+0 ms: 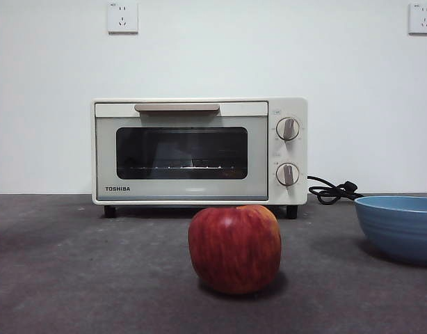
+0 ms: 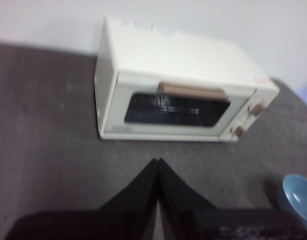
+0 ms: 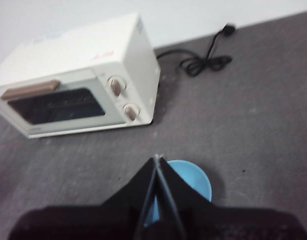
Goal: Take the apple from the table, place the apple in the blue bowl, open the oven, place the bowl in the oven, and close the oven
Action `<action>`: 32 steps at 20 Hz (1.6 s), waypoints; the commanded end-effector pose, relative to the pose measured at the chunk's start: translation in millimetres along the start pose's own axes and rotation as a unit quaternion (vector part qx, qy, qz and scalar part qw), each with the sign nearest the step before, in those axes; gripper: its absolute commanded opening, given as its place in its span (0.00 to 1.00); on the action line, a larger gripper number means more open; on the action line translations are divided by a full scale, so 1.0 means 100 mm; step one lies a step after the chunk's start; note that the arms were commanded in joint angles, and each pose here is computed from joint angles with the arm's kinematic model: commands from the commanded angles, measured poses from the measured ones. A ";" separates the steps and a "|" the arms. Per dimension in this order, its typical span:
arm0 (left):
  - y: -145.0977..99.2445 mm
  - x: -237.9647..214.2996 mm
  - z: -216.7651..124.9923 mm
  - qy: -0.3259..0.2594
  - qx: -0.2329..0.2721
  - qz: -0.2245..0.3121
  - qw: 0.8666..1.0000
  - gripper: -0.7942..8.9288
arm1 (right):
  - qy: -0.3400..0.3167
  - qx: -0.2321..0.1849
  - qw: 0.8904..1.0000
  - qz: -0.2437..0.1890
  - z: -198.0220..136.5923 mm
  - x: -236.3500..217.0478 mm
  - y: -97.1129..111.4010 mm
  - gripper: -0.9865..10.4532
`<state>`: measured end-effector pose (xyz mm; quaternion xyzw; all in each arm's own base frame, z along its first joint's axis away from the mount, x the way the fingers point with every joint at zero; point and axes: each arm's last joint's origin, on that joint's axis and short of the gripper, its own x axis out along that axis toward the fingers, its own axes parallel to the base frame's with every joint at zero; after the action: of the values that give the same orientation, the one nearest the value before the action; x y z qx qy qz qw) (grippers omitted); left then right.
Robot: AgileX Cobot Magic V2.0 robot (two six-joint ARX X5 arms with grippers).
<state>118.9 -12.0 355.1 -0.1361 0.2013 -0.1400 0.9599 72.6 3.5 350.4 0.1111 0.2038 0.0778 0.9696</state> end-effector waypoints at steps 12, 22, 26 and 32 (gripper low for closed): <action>-0.03 0.37 0.01 0.156 0.010 -0.094 0.983 0.08 | 0.141 0.018 0.976 0.165 0.23 0.47 0.03 0.08; -0.20 0.37 -0.10 0.203 0.039 -0.141 0.968 0.08 | 0.251 0.001 0.935 0.250 0.13 1.04 0.37 0.08; -0.26 0.36 -0.14 0.219 0.046 -0.156 0.962 0.08 | 0.283 -0.035 0.921 0.264 0.01 1.22 0.69 0.09; -0.36 0.34 -0.22 0.253 0.059 -0.182 0.948 0.08 | 0.357 -0.122 0.893 0.244 -0.34 1.52 1.30 0.15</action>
<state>132.8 -60.2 334.8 -0.0786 0.4032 -0.3475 0.8429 181.2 162.6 295.8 0.0013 0.4885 0.3742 0.7882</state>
